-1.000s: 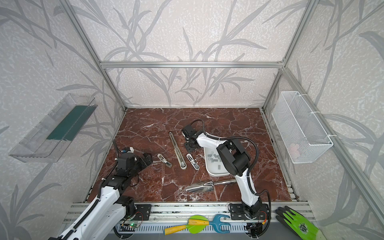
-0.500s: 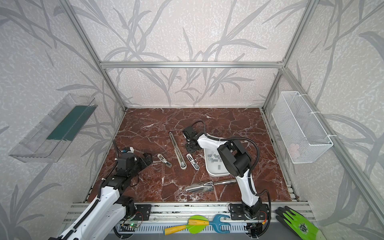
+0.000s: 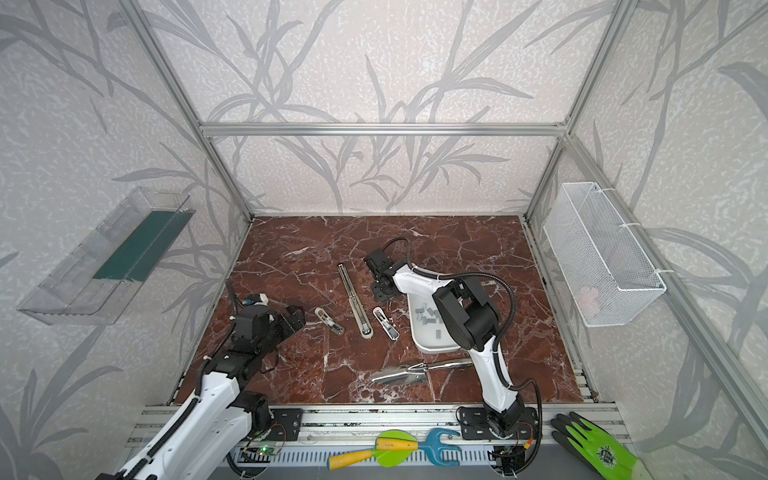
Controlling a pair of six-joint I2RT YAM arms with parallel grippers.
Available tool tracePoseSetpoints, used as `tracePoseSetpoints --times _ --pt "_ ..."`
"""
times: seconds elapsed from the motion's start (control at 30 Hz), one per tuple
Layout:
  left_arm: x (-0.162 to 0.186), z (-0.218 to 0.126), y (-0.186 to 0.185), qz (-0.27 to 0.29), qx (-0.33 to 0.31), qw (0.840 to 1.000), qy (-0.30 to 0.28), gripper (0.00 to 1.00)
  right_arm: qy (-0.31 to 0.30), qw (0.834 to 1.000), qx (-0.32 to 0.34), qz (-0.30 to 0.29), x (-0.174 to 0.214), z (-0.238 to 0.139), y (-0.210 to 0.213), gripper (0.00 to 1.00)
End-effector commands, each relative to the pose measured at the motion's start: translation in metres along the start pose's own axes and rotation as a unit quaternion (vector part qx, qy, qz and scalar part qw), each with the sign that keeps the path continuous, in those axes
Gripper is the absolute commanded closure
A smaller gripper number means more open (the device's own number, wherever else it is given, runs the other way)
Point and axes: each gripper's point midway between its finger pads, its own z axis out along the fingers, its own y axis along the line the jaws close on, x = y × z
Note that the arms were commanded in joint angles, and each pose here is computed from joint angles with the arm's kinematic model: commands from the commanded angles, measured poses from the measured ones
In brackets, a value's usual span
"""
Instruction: Load the staples into the stapler
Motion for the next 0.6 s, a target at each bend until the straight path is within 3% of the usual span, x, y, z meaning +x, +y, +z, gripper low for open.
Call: tracePoseSetpoints --times 0.0,0.33,0.57 --pt "0.002 0.001 0.003 0.001 -0.002 1.0 -0.001 0.01 0.018 1.0 0.004 0.005 0.003 0.01 -0.001 0.61" --pt "0.002 0.001 0.002 0.001 0.0 1.0 0.0 0.01 0.007 1.0 -0.006 0.014 -0.012 0.012 0.004 0.62" --pt "0.002 0.001 0.002 0.001 0.001 1.0 0.0 0.01 -0.037 0.999 -0.005 0.033 -0.036 -0.022 0.002 0.65"
